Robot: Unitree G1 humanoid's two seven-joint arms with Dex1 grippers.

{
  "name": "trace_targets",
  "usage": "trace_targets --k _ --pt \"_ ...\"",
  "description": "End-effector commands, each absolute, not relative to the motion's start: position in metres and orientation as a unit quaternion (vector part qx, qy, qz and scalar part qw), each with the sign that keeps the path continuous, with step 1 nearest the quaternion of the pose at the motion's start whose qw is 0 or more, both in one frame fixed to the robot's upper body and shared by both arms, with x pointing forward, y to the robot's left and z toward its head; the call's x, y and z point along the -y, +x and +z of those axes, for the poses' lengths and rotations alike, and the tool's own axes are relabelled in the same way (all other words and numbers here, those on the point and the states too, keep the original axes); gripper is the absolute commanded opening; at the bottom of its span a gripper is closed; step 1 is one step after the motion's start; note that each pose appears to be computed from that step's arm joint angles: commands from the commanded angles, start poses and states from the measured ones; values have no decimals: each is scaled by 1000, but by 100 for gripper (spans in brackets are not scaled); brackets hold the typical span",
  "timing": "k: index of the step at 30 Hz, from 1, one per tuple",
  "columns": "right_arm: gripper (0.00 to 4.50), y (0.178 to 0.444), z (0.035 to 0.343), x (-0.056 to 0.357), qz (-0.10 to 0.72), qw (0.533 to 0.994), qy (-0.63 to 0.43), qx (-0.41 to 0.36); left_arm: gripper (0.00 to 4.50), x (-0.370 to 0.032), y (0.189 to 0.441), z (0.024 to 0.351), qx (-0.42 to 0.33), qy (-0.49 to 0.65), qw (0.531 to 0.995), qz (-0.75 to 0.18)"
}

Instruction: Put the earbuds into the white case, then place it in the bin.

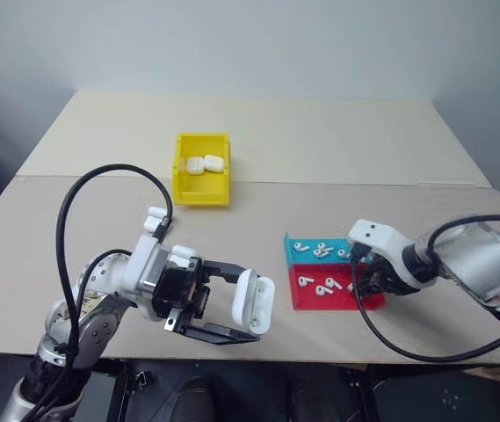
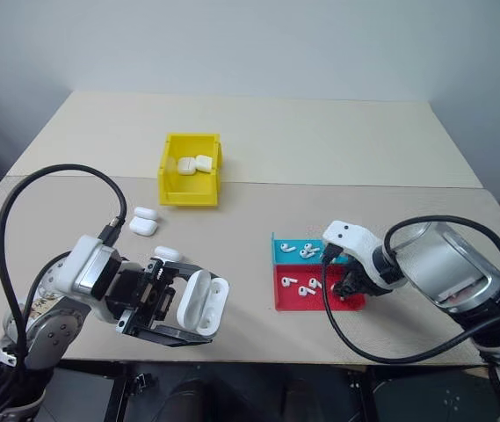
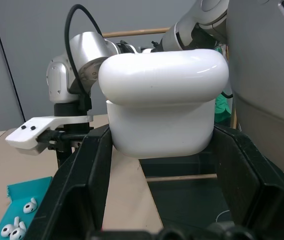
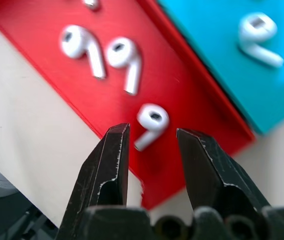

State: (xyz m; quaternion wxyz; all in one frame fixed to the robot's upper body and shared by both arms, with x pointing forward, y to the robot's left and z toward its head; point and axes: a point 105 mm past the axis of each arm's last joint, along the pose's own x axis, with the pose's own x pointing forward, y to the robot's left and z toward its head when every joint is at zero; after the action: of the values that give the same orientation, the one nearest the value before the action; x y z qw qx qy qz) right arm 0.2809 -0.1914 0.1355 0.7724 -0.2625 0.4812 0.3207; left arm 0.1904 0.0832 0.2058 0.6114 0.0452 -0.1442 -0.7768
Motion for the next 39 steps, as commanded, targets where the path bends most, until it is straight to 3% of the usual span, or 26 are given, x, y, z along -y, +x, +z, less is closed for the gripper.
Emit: trace_targets --k 1,26,32,39 --pt "190 281 139 191 306 776 -243 -494 273 -83 188 210 151 56 607 -778" --pt "190 285 120 179 300 771 -240 -508 273 -82 193 212 149 65 615 -772" --pt "61 282 119 176 304 771 -249 -501 273 -84 194 210 146 70 619 -768" --pt "61 286 151 169 326 796 -230 -455 273 -91 199 210 143 58 631 -760"
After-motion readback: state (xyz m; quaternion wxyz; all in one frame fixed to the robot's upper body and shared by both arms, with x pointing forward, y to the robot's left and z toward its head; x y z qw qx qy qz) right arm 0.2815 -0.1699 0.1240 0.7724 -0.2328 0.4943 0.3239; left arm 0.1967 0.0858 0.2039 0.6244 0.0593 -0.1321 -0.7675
